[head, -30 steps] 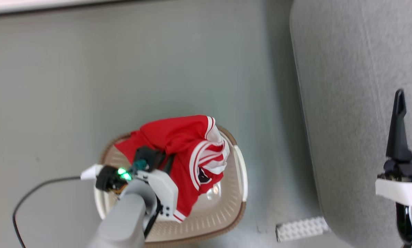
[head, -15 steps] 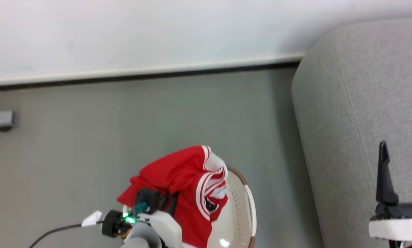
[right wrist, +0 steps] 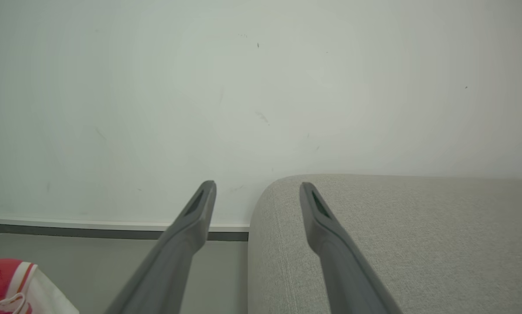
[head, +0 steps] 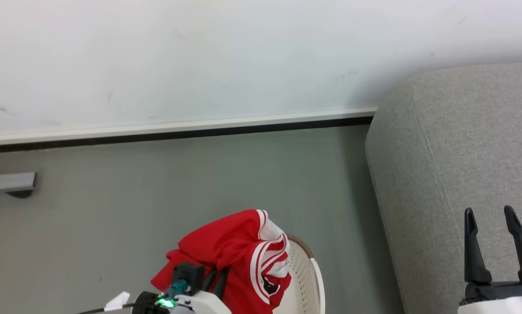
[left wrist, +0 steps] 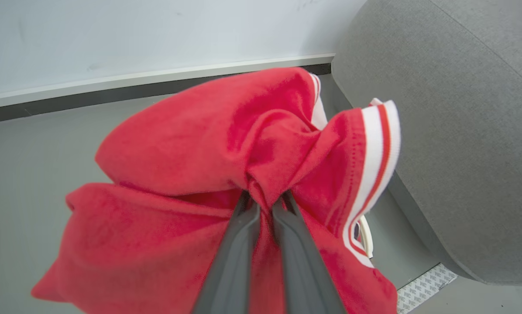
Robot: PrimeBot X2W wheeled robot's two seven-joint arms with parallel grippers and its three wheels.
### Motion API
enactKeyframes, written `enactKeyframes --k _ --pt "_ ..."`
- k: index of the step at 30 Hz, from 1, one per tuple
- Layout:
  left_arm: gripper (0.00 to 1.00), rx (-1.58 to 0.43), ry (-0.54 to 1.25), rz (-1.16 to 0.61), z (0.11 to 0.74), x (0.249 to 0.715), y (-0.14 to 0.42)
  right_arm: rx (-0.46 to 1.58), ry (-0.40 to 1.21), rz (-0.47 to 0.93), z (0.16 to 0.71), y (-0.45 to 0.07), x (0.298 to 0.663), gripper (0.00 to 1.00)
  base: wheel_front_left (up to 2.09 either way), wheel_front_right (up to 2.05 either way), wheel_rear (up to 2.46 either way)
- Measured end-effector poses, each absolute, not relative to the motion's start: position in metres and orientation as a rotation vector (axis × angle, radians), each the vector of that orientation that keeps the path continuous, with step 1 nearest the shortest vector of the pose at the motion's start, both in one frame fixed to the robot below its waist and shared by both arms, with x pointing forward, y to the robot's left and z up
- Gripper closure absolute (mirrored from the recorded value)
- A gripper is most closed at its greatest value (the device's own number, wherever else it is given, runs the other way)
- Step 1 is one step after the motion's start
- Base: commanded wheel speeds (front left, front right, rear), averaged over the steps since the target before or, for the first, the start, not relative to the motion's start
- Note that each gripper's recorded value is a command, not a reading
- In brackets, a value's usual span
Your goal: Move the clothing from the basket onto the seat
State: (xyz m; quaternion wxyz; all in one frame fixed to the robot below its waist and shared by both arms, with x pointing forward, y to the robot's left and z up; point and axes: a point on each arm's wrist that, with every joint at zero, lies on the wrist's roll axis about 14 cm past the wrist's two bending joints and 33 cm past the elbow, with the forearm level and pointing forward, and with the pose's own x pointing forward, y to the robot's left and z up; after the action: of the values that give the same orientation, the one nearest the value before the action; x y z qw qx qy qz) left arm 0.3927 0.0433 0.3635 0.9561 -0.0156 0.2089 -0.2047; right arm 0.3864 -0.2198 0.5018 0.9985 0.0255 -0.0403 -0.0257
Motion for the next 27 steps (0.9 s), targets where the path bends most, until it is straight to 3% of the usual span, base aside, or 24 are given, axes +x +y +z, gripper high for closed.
enactKeyframes --k 27 --pt "1.00 0.000 0.134 -0.303 0.457 0.408 0.086 0.062 -0.101 0.006 0.511 -0.200 0.361 0.00 0.00 0.00 0.00"
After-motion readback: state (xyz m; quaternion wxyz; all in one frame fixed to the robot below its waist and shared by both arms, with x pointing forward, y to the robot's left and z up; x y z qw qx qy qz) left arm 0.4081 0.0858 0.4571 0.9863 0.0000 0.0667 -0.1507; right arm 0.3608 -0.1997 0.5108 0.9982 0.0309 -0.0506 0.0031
